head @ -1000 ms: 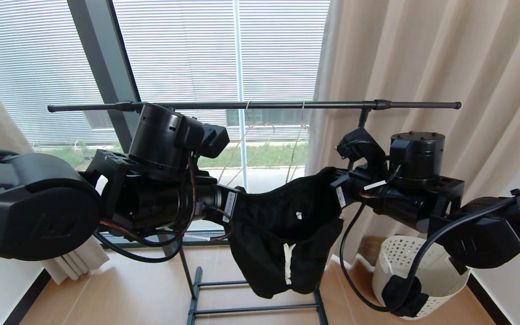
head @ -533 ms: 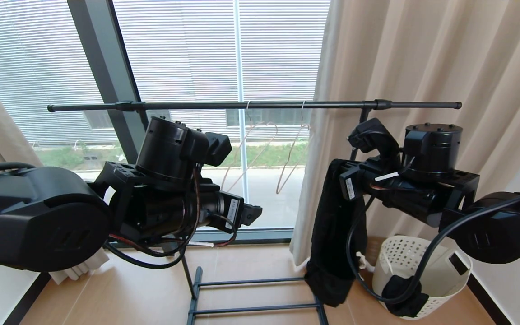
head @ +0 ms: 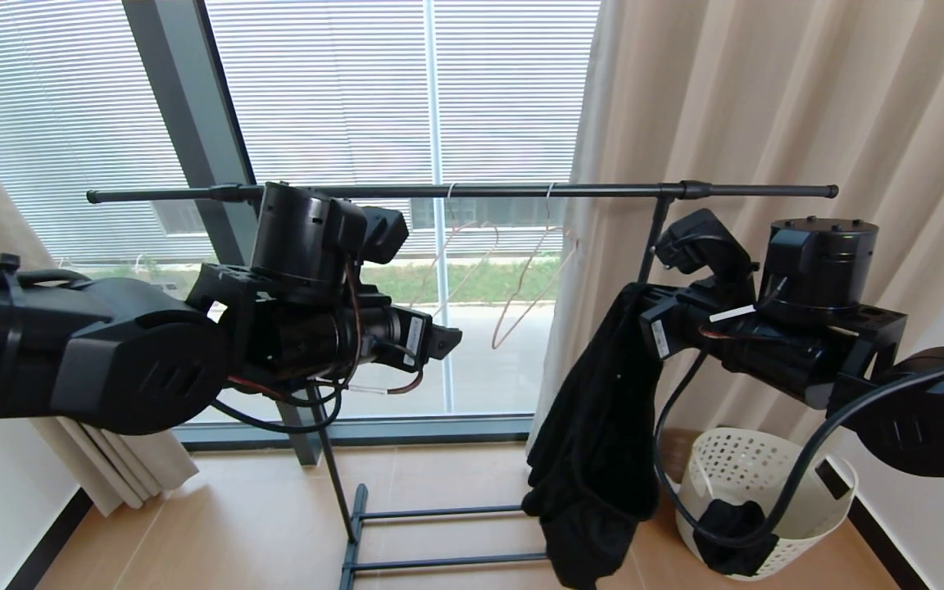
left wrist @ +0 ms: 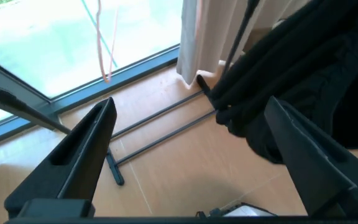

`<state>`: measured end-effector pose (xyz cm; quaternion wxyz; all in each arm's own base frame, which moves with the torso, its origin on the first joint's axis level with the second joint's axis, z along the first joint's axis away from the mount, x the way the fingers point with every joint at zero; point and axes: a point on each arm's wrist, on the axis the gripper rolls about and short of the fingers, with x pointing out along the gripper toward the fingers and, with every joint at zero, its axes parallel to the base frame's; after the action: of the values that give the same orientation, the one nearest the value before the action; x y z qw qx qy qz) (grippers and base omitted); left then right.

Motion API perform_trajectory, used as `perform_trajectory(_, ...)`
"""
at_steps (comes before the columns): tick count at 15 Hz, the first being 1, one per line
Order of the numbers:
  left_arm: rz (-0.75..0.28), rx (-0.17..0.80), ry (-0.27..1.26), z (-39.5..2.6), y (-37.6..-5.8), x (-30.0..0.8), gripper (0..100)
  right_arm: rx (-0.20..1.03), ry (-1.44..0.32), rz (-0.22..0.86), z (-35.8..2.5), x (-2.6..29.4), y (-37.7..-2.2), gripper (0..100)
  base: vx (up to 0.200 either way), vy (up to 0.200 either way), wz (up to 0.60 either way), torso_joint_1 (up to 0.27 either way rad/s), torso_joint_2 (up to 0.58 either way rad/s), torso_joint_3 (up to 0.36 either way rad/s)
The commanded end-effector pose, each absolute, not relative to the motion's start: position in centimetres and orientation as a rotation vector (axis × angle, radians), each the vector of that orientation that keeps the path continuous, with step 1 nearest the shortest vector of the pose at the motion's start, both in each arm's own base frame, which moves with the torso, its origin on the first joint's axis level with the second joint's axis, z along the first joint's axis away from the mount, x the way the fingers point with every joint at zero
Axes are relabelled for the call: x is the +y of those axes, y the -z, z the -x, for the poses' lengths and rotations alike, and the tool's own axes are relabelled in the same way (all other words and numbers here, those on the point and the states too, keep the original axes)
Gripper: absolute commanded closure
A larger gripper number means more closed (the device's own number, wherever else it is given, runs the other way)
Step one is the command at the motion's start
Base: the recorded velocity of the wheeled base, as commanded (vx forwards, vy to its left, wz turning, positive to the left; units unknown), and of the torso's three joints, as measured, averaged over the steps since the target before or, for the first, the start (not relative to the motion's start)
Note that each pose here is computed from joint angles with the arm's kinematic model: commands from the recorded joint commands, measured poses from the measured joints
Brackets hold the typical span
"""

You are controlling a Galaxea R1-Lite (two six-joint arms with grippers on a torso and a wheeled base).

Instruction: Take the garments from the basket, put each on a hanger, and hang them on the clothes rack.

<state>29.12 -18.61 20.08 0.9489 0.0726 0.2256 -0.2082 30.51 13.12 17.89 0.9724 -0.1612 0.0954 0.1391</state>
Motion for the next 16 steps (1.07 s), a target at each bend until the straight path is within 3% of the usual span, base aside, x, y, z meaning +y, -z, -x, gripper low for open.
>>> perform_trajectory(1,-0.156,0.443,0.372,-32.9,-18.4,-18.4,0,0.181,-0.278,0.33,-30.1,12.8,-18.3,100,0.0,0.0,0.0,0.0,0.0,0.0)
perform_trajectory(9,-0.168,0.368,0.297,-42.8,-14.7,-19.8,0,0.174,-0.285,0.38,-29.9,12.7,-17.3,100,0.0,0.0,0.0,0.0,0.0,0.0)
perform_trajectory(16,-0.145,0.298,0.231,-47.8,-12.9,-19.5,0,0.166,-0.286,0.386,-29.8,12.8,-17.2,100,0.0,0.0,0.0,0.0,0.0,0.0)
